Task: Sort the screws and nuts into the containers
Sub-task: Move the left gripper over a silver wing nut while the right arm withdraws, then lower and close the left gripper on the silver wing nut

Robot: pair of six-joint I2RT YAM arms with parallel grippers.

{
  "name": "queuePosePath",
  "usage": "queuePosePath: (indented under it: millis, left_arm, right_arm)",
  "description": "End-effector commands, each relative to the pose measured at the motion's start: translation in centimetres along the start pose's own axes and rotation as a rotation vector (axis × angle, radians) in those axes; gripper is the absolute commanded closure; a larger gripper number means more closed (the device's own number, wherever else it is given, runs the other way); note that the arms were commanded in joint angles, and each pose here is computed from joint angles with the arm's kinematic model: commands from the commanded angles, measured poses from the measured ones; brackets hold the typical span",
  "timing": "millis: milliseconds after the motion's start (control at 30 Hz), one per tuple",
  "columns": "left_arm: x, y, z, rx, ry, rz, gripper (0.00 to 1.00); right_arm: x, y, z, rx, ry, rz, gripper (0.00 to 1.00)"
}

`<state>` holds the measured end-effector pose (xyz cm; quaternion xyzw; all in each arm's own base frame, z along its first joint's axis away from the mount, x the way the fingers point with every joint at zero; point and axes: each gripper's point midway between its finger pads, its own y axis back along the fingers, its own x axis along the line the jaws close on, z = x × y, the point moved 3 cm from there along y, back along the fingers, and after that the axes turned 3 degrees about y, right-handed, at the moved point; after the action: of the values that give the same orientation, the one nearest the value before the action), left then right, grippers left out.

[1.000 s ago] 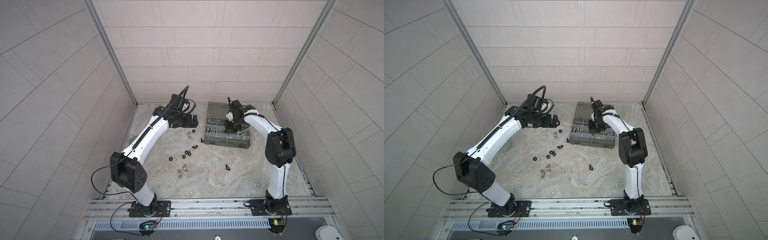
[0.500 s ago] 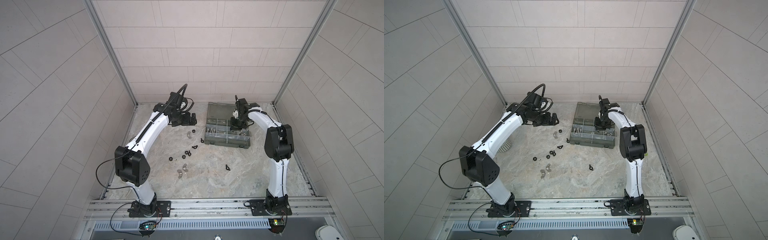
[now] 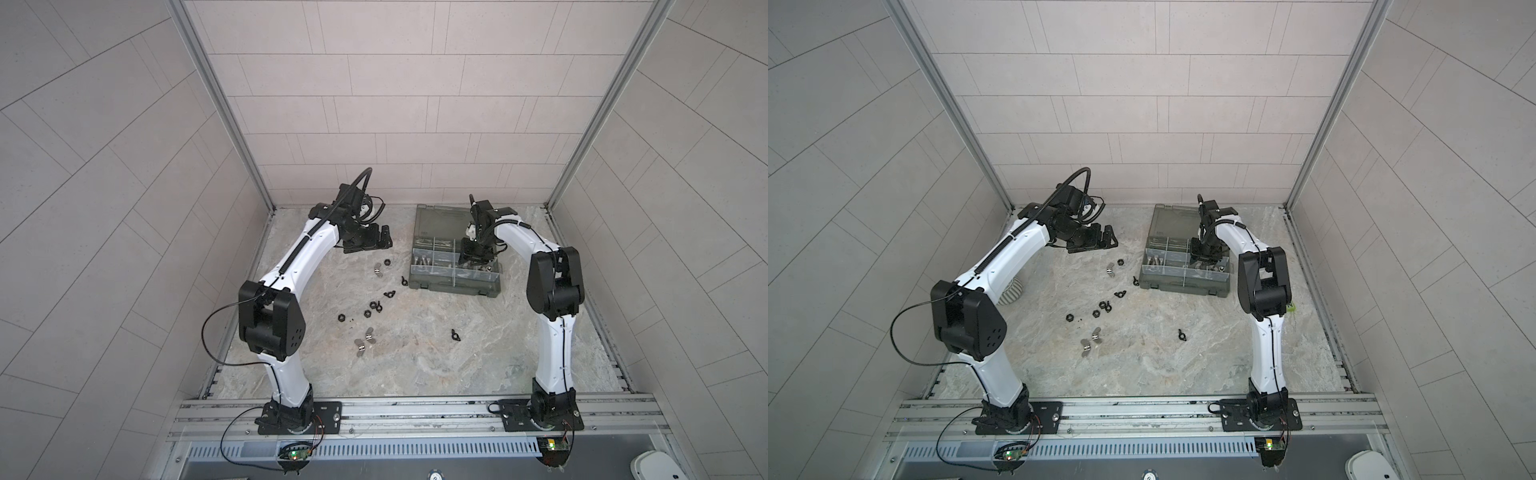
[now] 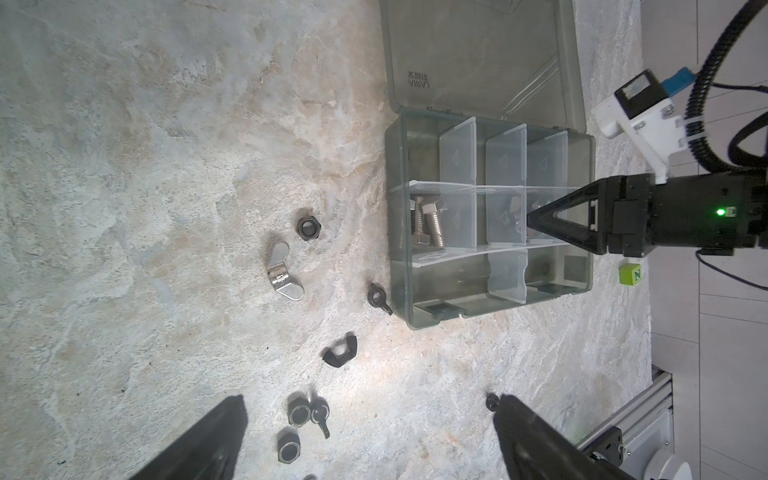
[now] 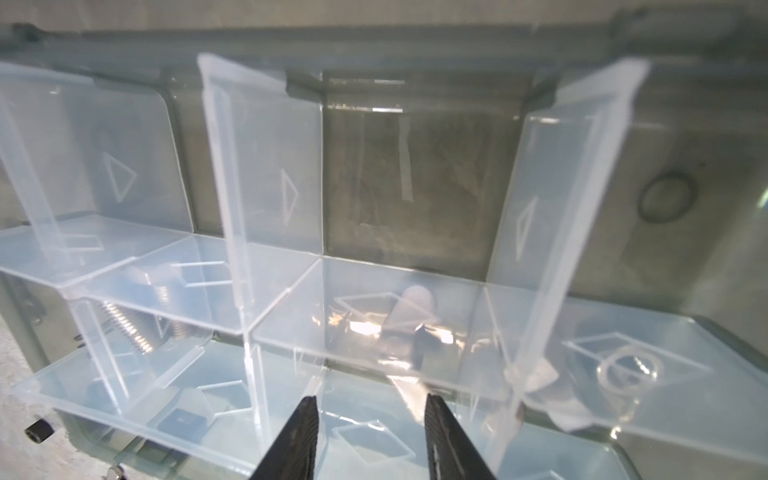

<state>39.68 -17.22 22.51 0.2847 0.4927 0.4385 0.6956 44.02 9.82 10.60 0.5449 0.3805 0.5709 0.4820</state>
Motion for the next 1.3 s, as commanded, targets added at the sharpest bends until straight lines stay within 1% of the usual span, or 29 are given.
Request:
queuePosePath:
  millis: [0,67,167,267,333,500,667,833,900,1000,1067,1100,1267]
  left_arm:
    - [0.7,-0.5,0.4,0.002,0.011,0.032,0.00]
    - [1.6,-1.1,0.6,-0.001,0.029,0.082,0.00]
    - [3.4,-2.3,0.5,0.011,0.051,0.176,0.00]
    - [5.6,-3.9,-0.1,0.059,0.060,0.282,0.02]
    - [6.5,-5.3,-0.7,0.094,0.063,0.312,0.05]
    - [7.6,-7.7,-0.9,0.108,0.076,0.332,0.10]
    - [8.2,-9.5,-1.3,0.127,0.101,0.348,0.14]
    - [8.3,-11.4,-2.2,0.161,0.099,0.378,0.18]
    - [8.1,-12.2,-2.6,0.171,0.095,0.388,0.22]
    - [7.8,-13.2,-3.1,0.182,0.090,0.393,0.23]
    - [7.7,-13.8,-3.3,0.188,0.087,0.401,0.24]
    - [7.6,-14.0,-3.4,0.191,0.085,0.402,0.24]
    - [7.9,-14.4,-3.7,0.199,0.086,0.424,0.28]
  right_arm:
    - [0.9,4.8,-0.4,-0.065,0.026,0.015,0.55]
    - [1.5,6.4,-0.9,-0.081,0.041,0.032,0.53]
    - [2.7,8.3,-2.1,-0.094,0.085,0.072,0.43]
    - [3.3,9.9,-3.6,-0.102,0.118,0.076,0.39]
    - [3.6,10.6,-4.7,-0.106,0.129,0.084,0.37]
    - [3.8,11.9,-7.5,-0.113,0.148,0.091,0.35]
    - [4.1,12.2,-10.6,-0.099,0.174,0.114,0.33]
    - [3.6,12.1,-13.1,-0.104,0.162,0.127,0.32]
    - [3.6,12.0,-13.9,-0.102,0.180,0.129,0.30]
    - [3.5,12.1,-14.7,-0.096,0.198,0.138,0.27]
    - [3.7,12.3,-15.0,-0.100,0.211,0.156,0.21]
    - [3.7,12.3,-15.2,-0.103,0.215,0.162,0.20]
    - [3.2,12.3,-16.0,-0.103,0.203,0.149,0.19]
